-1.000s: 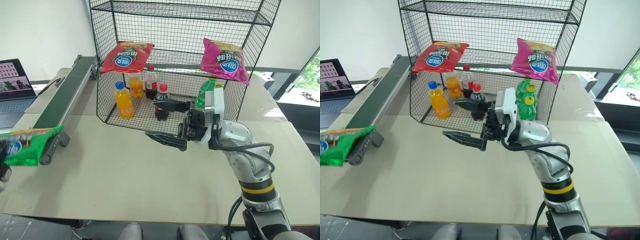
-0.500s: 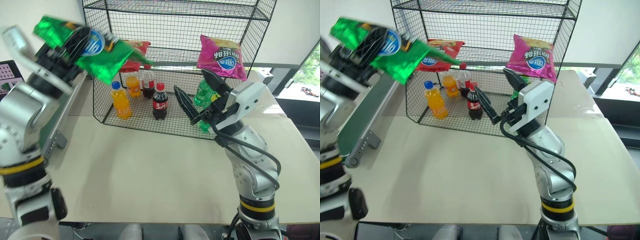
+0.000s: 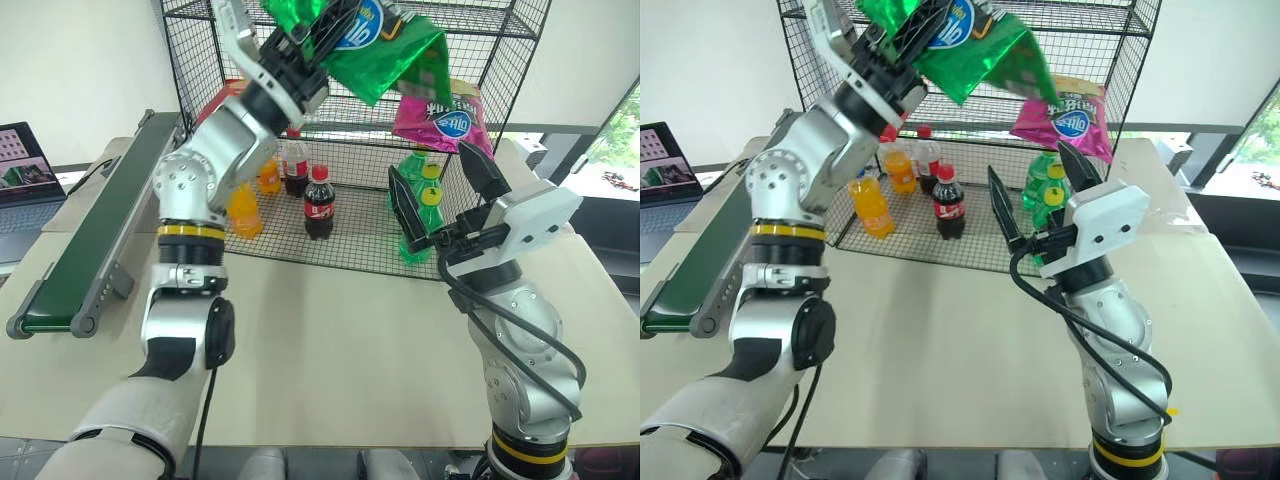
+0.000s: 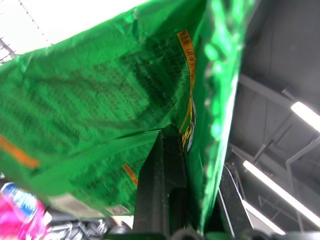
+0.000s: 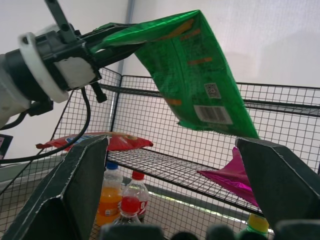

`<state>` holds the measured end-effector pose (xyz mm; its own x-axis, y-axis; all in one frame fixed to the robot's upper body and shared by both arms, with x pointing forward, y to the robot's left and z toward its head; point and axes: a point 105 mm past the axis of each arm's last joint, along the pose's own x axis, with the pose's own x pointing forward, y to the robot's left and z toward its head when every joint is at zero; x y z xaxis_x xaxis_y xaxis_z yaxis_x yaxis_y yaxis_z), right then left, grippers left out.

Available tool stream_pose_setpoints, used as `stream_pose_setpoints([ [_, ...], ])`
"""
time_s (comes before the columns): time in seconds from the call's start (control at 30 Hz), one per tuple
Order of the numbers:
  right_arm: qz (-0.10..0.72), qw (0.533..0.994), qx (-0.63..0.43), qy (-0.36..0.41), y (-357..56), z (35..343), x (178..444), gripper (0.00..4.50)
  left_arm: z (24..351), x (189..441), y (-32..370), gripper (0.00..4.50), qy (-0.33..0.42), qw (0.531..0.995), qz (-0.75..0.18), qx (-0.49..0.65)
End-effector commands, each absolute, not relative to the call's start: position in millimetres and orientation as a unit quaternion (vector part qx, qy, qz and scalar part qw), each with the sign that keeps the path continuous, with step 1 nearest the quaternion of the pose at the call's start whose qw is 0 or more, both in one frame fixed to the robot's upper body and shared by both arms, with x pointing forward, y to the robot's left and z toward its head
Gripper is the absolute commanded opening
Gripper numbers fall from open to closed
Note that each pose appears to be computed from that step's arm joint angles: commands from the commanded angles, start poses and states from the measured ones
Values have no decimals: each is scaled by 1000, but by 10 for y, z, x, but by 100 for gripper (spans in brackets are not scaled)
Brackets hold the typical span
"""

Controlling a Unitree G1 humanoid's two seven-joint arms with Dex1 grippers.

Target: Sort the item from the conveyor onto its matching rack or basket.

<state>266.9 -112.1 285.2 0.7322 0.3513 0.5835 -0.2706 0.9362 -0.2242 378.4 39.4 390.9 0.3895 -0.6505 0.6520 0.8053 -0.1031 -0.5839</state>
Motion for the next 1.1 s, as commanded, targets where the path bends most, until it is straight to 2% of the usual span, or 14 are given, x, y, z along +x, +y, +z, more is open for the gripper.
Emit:
stream_pose_setpoints([
  [0.03, 161, 920, -63, -351, -1110, 2976, 2562, 450, 4059, 3915, 522, 5, -136, 647, -529, -532],
  [0.1, 161, 921, -61, -350, -1109, 2978, 2553, 450, 3959, 3997, 543, 5, -139, 652, -515, -538],
  [0.2, 160, 922, -59, -347, -1110, 2977, 2552, 450, 3576, 4141, 522, 5, -115, 687, -479, -534],
  [0.37, 167, 923, -56, -341, -1085, 2959, 2560, 450, 3206, 4185, 381, 5, -75, 721, -445, -526],
  [0.57, 175, 922, -53, -341, -1056, 2975, 2596, 450, 3186, 4181, 439, 5, -63, 734, -415, -534],
  [0.83, 178, 923, -52, -338, -1061, 2966, 2623, 450, 3039, 4075, 482, 5, -20, 782, -377, -496],
  [0.93, 180, 923, -50, -336, -1055, 2955, 2630, 450, 3067, 4175, 597, 5, -32, 791, -339, -509],
  [1.1, 187, 922, -49, -335, -1035, 2955, 2622, 450, 3049, 4356, 780, 5, -26, 780, -270, -564],
])
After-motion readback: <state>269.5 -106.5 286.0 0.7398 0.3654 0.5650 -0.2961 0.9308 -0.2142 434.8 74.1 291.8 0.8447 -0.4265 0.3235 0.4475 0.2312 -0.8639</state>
